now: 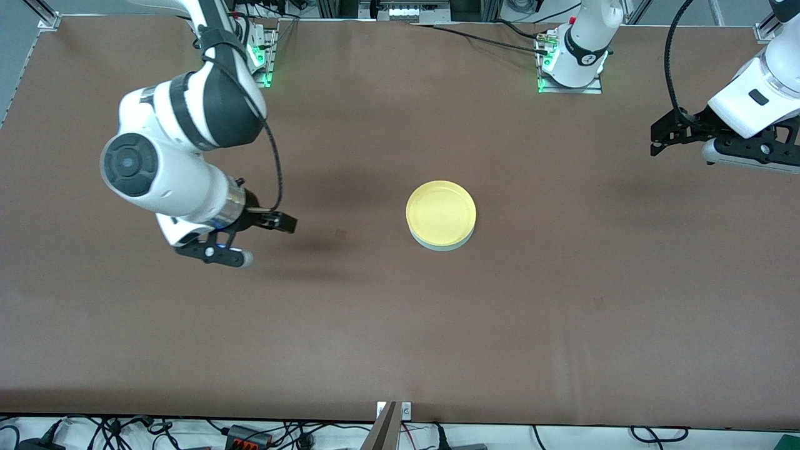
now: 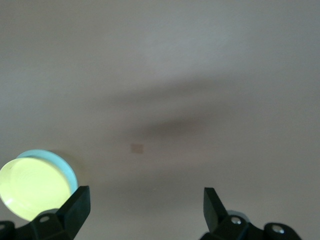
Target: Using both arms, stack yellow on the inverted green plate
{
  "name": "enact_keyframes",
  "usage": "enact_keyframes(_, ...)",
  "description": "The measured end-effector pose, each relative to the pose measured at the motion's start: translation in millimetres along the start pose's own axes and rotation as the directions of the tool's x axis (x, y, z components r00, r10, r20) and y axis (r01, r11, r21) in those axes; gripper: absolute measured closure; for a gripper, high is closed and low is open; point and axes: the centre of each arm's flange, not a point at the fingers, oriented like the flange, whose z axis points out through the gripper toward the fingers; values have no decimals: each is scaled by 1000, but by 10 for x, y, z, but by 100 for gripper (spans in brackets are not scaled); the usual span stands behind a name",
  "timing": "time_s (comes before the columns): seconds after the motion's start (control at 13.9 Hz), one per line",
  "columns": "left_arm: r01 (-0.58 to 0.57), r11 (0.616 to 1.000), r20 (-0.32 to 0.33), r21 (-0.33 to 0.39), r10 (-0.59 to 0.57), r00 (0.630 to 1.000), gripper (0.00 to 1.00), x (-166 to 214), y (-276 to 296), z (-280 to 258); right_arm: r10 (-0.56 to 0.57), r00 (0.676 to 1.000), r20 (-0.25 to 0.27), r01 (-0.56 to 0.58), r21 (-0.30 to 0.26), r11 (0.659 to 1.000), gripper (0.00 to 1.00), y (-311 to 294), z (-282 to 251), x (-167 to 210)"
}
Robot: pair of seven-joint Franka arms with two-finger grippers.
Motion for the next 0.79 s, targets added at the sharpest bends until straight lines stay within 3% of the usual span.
enact_keyframes(0.36, 0, 1000, -3, 0, 0, 1000, 0, 1, -2, -16, 77, 995, -63, -79, -24, 997, 0, 780, -374, 353)
enact_keyframes(0.57, 0, 1000, -8, 0, 0, 1000, 0, 19, -5, -34, 47, 992, -119, -54, -58, 997, 0, 1206, -709, 409)
enact_keyframes(0.79, 2, 1000, -22, -2, -2, 1000, 0, 130, -33, -75, 5, 989, -149, -13, -49, 999, 0, 1680, -1051, 372)
